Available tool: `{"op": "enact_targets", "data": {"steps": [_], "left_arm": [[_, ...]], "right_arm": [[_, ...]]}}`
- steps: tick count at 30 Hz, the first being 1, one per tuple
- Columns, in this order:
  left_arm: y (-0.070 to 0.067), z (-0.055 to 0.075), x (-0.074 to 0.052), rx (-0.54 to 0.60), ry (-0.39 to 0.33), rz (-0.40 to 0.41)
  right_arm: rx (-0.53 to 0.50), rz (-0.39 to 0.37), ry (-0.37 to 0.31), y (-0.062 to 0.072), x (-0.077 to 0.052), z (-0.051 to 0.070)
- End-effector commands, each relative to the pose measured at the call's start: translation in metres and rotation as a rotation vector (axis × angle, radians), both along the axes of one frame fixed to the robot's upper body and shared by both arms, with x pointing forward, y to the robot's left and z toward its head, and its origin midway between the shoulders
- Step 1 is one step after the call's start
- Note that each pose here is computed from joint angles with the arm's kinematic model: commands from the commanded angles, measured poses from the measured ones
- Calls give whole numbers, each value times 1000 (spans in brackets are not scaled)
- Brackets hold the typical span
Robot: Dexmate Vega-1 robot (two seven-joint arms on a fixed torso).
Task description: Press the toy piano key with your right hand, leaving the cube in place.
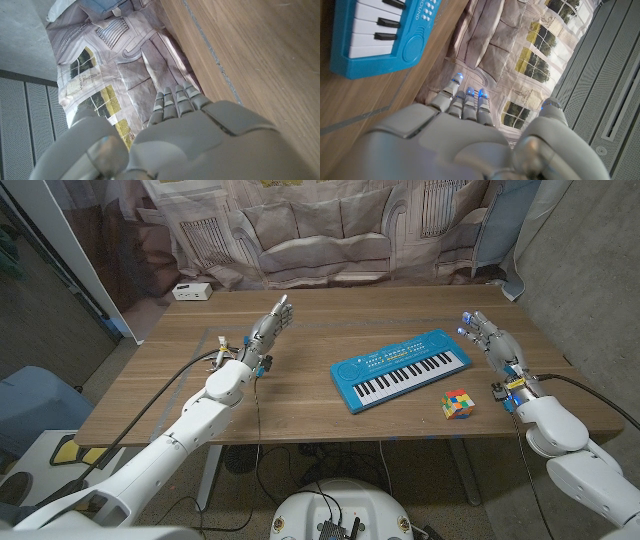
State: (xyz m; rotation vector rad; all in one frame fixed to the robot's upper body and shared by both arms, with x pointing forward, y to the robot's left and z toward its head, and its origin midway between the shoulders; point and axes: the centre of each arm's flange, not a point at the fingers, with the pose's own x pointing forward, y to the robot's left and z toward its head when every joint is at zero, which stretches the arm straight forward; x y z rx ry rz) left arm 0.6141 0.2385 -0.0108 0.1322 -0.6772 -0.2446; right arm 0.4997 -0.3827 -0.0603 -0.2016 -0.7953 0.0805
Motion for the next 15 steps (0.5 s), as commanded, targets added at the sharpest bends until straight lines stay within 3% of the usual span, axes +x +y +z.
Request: {"op": "enact_targets", "data": {"steps": [1, 15], "left_arm": [[-5, 0, -2, 10, 3, 1], [-13, -1, -4, 19, 4, -2]], "right_arm": [[10, -27, 7, -11, -17, -11], [-54, -97, 19, -14, -23, -16]]}}
